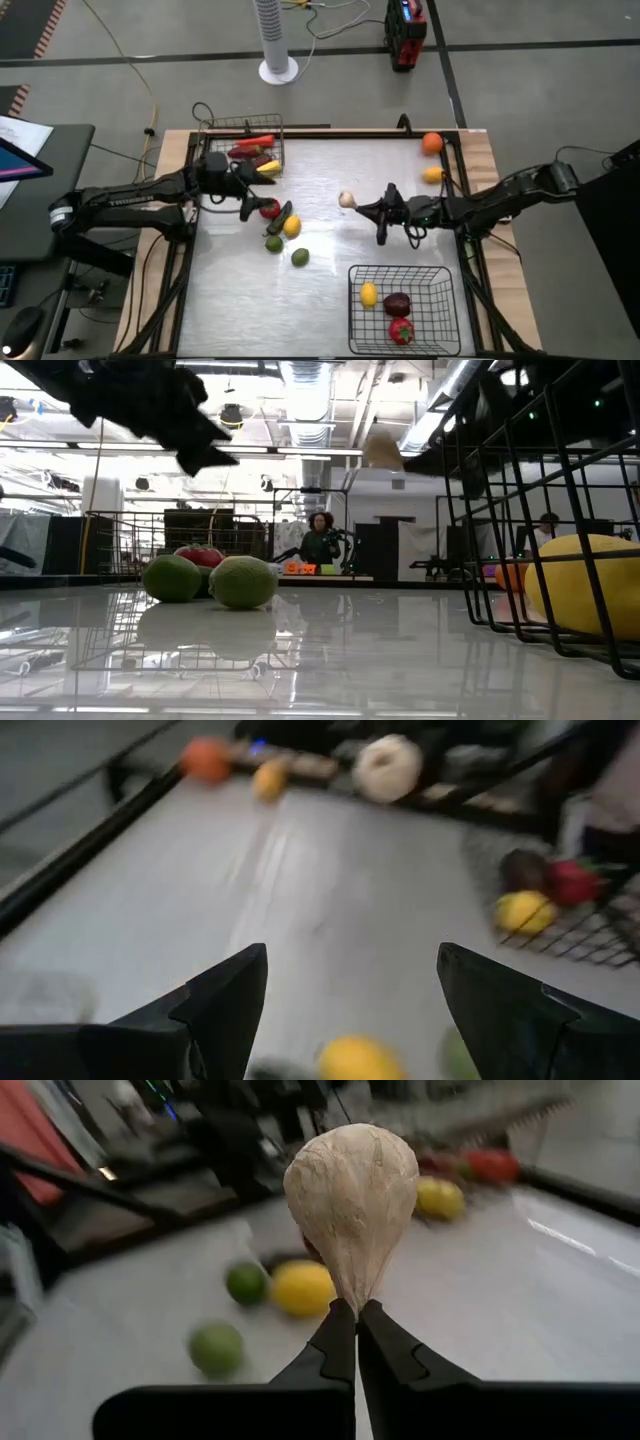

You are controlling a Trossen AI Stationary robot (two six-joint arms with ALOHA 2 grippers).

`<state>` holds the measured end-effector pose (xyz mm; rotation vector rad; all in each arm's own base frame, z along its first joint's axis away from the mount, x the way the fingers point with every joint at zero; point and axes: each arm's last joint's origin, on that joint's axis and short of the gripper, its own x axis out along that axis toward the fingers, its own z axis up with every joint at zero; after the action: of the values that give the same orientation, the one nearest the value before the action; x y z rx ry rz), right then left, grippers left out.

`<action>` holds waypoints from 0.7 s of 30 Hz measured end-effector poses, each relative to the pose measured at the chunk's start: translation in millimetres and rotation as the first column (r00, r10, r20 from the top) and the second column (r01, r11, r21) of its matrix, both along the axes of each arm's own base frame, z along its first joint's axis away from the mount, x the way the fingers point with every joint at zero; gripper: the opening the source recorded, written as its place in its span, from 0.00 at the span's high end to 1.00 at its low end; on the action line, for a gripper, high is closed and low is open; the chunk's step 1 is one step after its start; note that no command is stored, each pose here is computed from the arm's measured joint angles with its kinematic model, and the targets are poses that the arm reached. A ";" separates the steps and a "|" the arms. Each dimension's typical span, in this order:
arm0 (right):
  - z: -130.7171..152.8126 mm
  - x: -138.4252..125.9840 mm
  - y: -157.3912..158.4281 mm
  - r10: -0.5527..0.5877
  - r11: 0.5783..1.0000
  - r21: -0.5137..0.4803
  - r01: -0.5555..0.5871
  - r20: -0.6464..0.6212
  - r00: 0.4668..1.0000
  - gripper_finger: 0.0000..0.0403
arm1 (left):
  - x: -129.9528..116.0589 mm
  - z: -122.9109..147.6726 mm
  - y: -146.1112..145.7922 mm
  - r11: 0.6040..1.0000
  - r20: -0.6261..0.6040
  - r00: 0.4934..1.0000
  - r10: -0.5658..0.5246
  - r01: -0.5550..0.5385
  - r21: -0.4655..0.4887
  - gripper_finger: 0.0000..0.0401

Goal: Sort produce into baskets
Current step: Put the garlic into the top wire basket

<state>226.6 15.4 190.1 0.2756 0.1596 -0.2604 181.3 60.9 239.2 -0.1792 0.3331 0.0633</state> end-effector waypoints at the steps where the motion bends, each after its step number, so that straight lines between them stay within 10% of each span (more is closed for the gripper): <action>1: 1.8 2.0 1.6 0.008 1.000 -0.004 -0.008 0.034 0.999 0.92 | 4.9 1.8 -3.5 0.999 0.031 0.999 -0.028 0.028 0.017 0.30; 21: 35.9 72.5 40.5 0.118 0.979 -0.187 -0.086 0.169 0.979 0.92 | 73.8 -8.1 -36.5 0.986 0.346 0.929 -0.134 0.089 0.143 0.30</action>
<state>299.1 55.9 226.1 0.1107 -0.0285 -0.1453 255.1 24.4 231.1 -0.0449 -0.0231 -0.0617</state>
